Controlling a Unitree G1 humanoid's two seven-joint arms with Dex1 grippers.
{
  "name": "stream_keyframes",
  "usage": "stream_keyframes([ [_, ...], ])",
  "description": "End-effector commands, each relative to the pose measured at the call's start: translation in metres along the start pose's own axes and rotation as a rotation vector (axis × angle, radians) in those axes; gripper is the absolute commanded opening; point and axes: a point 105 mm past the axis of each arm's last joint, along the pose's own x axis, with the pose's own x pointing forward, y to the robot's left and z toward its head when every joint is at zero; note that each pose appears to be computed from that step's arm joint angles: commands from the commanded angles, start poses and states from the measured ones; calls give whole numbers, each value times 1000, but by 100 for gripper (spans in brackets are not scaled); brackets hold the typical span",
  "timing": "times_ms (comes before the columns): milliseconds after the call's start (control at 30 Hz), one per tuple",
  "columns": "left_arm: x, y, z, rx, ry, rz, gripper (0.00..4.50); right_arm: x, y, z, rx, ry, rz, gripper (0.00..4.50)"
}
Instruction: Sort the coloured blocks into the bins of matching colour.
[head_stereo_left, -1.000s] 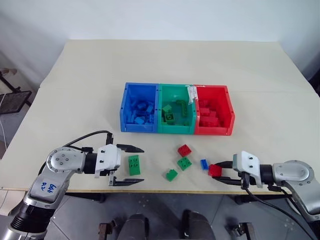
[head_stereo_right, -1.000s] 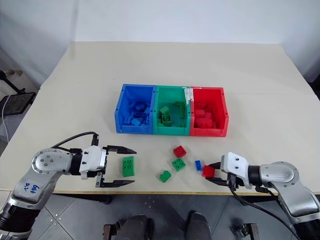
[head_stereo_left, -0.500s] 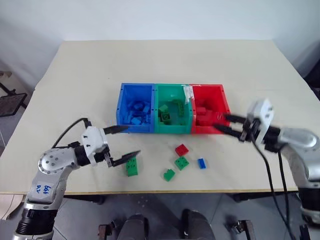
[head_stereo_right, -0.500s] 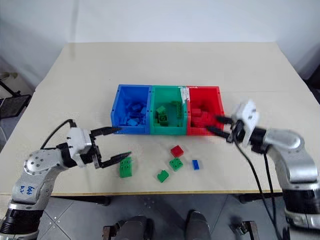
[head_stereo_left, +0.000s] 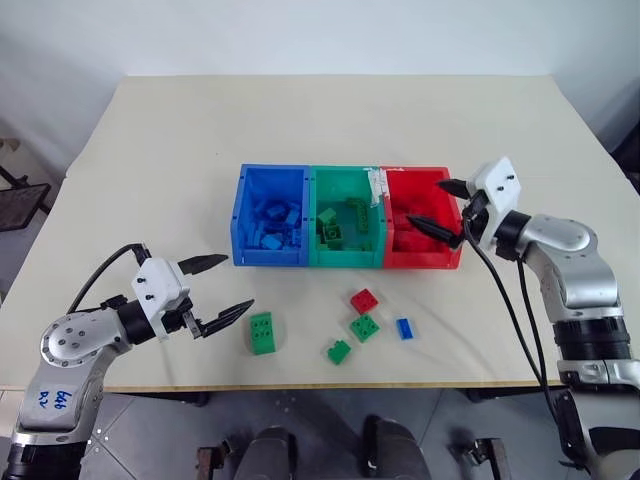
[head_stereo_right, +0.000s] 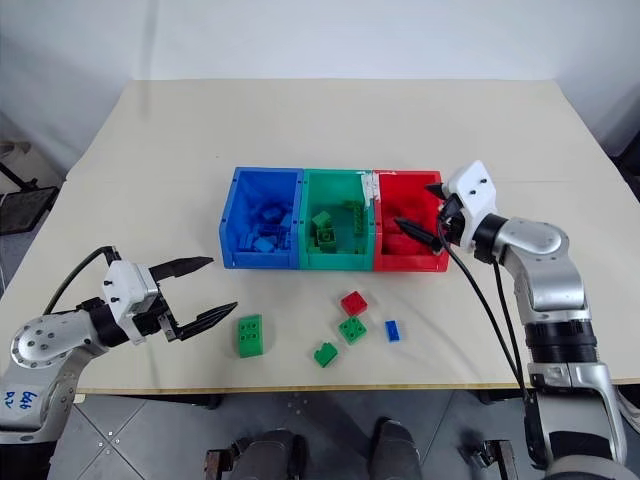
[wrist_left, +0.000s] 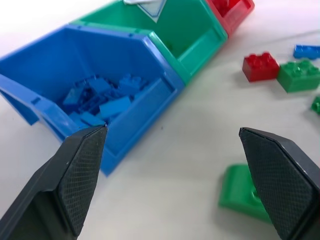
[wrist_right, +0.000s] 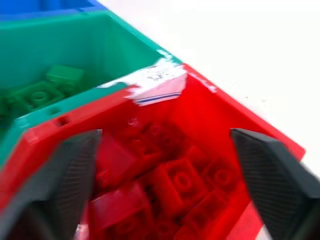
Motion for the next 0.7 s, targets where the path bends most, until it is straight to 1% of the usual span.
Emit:
stream_keyframes([
  [33, 10, -1, 12, 62, -45, -49, 450, -34, 11, 33, -84, -223, 72, 446],
  [67, 15, -3, 12, 77, -47, -77, 450, -44, 16, 28, -64, -222, 92, 446],
  [133, 22, -9, 11, 103, -50, -131, 450, -63, 27, 11, -52, -164, 130, 446],
  [233, 32, -19, 8, 146, -43, -232, 450, -95, 38, -17, -79, -22, 163, 446],
  [367, 43, -28, 6, 146, -55, -331, 450, -136, 41, -40, -80, 127, 166, 446],
  [433, 52, -31, 7, 158, -77, -369, 450, -158, 44, -55, -103, 227, 187, 446],
  [467, 55, -32, 8, 156, -86, -385, 450, -165, 46, -59, -114, 259, 201, 446],
  [533, 58, -37, 6, 157, -88, -434, 450, -167, 53, -65, -116, 279, 229, 446],
  [633, 58, -40, 3, 170, -83, -465, 450, -152, 60, -63, -111, 245, 237, 446],
  [700, 58, -40, 2, 178, -81, -464, 450, -141, 63, -62, -121, 255, 264, 446],
])
